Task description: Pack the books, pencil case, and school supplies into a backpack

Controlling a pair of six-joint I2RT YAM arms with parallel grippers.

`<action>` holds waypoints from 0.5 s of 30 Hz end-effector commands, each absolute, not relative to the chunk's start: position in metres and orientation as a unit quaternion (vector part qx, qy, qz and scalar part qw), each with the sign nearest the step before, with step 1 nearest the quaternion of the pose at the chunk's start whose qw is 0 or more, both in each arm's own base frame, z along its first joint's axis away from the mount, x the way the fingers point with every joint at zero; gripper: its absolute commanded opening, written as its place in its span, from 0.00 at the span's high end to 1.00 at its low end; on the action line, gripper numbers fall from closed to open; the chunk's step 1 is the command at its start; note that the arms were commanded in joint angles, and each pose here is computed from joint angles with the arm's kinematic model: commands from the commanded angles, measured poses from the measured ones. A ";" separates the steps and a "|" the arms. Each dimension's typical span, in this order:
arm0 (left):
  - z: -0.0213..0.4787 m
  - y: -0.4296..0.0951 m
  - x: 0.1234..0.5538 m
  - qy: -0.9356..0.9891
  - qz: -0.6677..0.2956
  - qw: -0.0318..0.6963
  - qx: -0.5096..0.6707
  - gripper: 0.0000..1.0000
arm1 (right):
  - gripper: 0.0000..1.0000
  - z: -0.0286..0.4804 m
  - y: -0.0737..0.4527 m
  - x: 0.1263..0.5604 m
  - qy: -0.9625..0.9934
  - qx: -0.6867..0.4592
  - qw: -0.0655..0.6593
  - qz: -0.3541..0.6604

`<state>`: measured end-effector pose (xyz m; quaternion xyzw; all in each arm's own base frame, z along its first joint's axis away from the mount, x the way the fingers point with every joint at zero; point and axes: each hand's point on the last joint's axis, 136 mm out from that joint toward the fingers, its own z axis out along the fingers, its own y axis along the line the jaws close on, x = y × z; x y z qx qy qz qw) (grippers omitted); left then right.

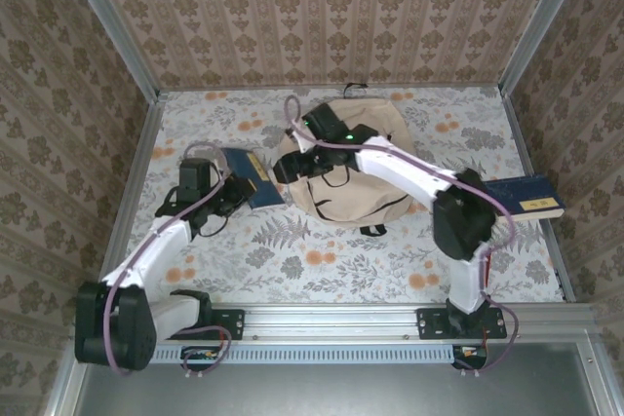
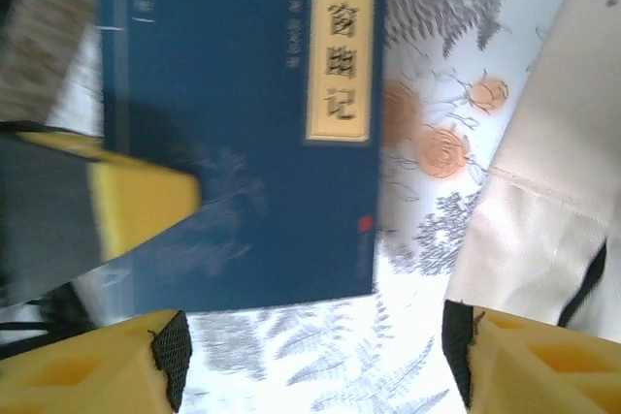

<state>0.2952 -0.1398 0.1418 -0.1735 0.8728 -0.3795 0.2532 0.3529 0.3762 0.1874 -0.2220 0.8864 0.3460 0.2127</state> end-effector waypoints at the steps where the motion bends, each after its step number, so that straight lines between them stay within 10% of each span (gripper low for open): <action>1: 0.198 -0.147 0.303 0.847 -0.397 0.325 -0.139 0.94 | 0.15 0.236 0.363 0.344 0.862 -0.150 0.263 0.406; 15: 0.308 -0.233 0.336 0.731 -0.544 0.383 -0.151 0.93 | 0.10 0.252 0.290 0.333 0.753 0.188 0.241 0.582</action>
